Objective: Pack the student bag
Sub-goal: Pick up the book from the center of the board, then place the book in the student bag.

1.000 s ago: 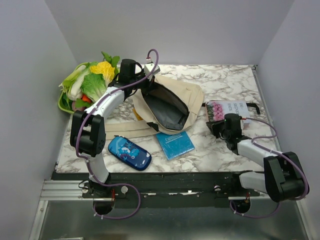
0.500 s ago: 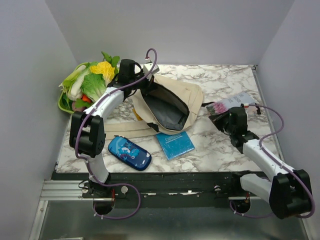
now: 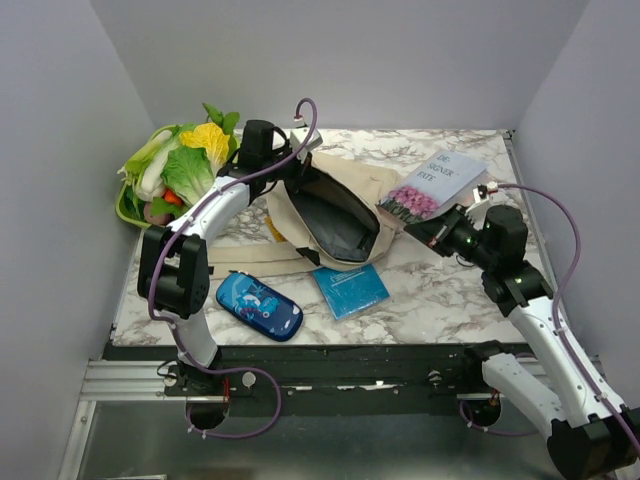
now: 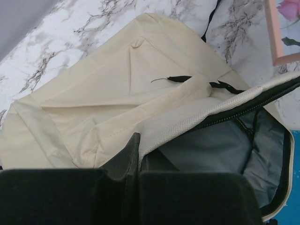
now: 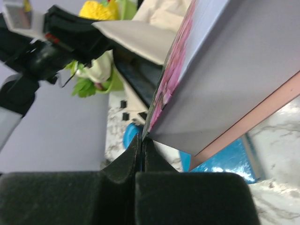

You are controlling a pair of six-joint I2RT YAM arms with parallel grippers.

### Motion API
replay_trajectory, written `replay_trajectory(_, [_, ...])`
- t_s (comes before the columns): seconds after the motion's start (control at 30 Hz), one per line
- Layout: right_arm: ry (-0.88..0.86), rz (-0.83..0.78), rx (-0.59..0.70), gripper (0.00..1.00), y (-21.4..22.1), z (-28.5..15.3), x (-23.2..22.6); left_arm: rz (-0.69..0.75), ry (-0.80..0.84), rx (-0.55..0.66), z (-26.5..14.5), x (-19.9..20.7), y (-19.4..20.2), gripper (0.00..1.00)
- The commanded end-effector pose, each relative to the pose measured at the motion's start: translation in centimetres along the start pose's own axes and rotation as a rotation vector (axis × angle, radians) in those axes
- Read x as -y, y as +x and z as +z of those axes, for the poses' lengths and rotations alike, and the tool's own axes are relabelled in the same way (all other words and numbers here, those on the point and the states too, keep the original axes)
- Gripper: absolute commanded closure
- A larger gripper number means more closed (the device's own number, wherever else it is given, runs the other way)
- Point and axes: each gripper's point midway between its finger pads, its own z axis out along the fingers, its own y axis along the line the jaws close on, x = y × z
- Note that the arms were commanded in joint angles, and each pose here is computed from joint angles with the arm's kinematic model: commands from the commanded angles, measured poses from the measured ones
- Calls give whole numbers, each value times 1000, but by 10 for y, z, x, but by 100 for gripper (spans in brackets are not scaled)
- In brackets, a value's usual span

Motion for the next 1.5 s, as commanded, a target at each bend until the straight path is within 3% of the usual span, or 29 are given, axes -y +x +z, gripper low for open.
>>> replay_trajectory(0.0, [-99, 44, -141, 99, 20, -26, -36, 46, -34, 58, -9, 10, -33, 99])
replay_trajectory(0.2, [-190, 64, -256, 99, 33, -49, -65, -19, -179, 51, -6, -12, -34, 100])
replay_trajectory(0.53, [-378, 83, -498, 99, 65, -88, -109, -114, -187, 22, 12, -3, -20, 100])
replay_trajectory(0.73, [-461, 102, -622, 99, 81, -97, -128, -186, -205, 72, 20, -7, -46, 100])
replay_trajectory(0.9, [-492, 98, -653, 99, 84, -107, -136, -232, -237, 133, 27, -19, -71, 100])
replay_trajectory(1.1, [-503, 92, -647, 99, 86, -115, -138, -269, -265, 116, 35, -29, -70, 100])
replay_trajectory(1.47, [-541, 118, -626, 99, 91, -99, -128, -243, -182, 93, 27, -1, -69, 100])
